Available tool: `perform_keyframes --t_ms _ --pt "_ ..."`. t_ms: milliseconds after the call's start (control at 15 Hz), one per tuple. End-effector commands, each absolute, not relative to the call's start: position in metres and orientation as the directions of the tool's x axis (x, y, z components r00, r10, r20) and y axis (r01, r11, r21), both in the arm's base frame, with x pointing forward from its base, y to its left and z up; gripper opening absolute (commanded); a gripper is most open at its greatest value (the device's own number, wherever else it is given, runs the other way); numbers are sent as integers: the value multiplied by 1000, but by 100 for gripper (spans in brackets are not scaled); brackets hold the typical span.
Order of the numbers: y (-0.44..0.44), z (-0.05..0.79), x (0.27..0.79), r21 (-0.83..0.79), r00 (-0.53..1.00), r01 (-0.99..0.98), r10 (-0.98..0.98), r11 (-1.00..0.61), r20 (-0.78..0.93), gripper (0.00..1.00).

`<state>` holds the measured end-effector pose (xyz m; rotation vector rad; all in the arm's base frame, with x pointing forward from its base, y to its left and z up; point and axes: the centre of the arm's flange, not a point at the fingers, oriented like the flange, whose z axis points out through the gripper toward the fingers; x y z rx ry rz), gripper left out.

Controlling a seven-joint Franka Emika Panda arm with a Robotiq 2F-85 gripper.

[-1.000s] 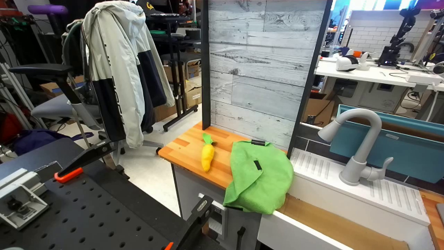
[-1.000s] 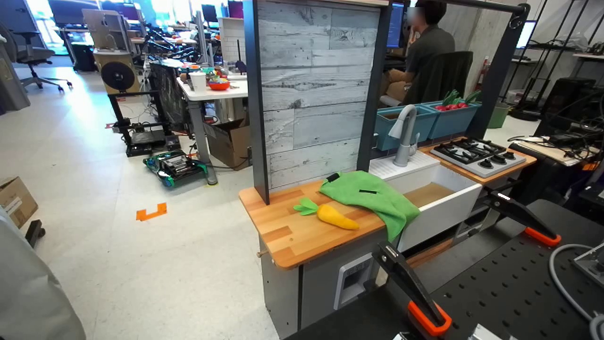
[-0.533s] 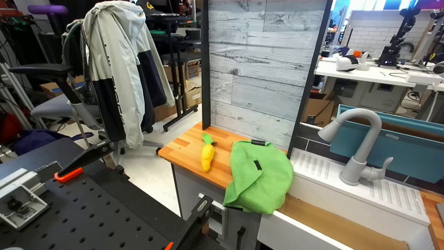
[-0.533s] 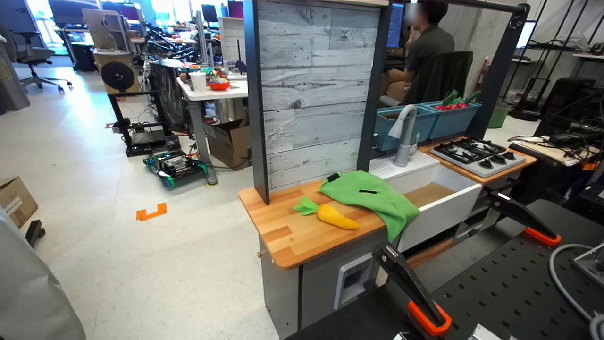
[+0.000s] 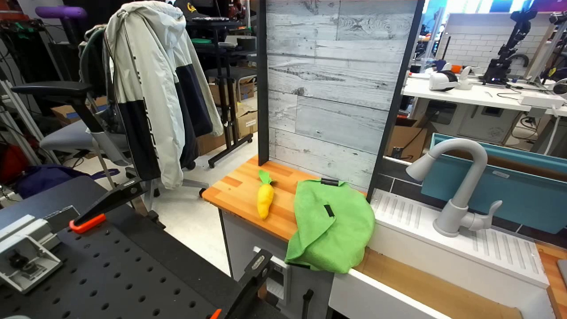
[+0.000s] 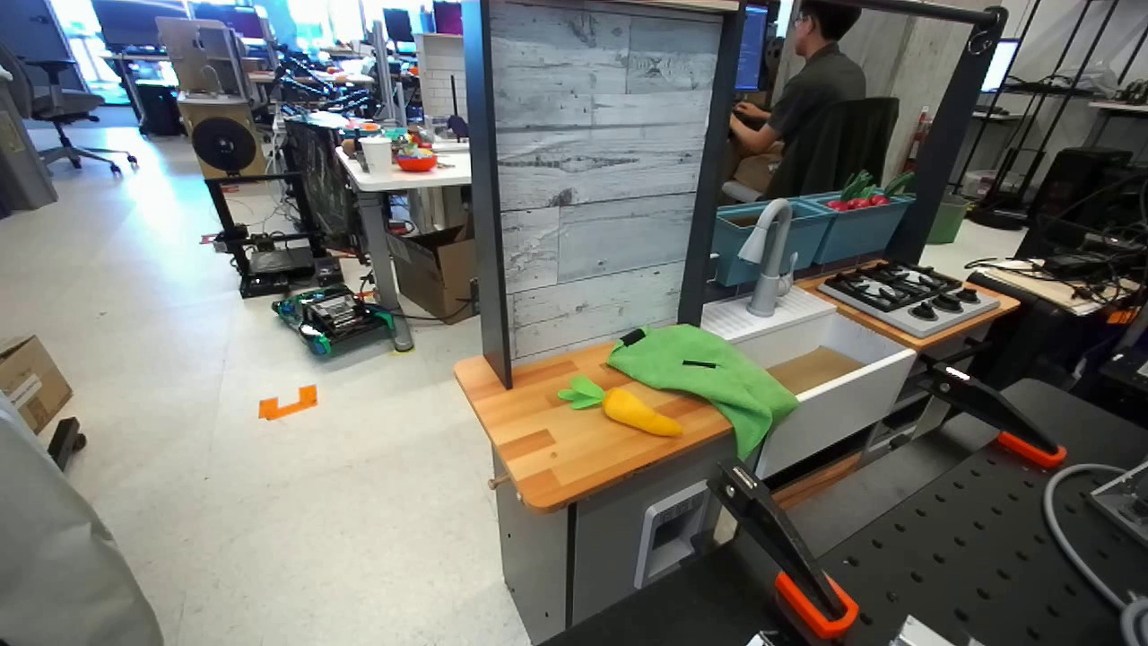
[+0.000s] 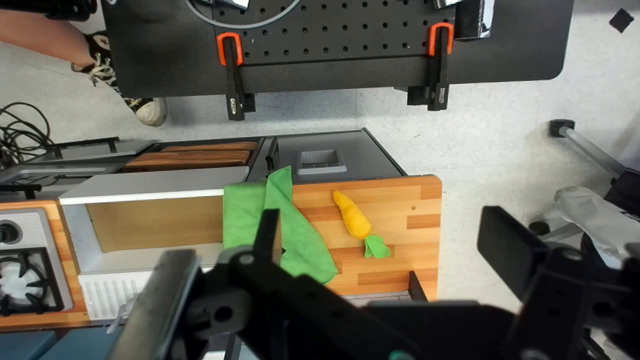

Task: Put the carrot on the green towel.

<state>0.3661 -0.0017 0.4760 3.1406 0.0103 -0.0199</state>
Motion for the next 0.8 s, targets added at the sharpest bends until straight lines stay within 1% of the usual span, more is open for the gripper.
perform_keyframes --t_ms 0,533,733 --pt "-2 476 366 1 1000 7 7 -1000 -13 100" --pt "5 464 381 21 1000 -4 -4 -1000 3 100" --pt "9 456 395 40 1000 5 6 -999 13 100"
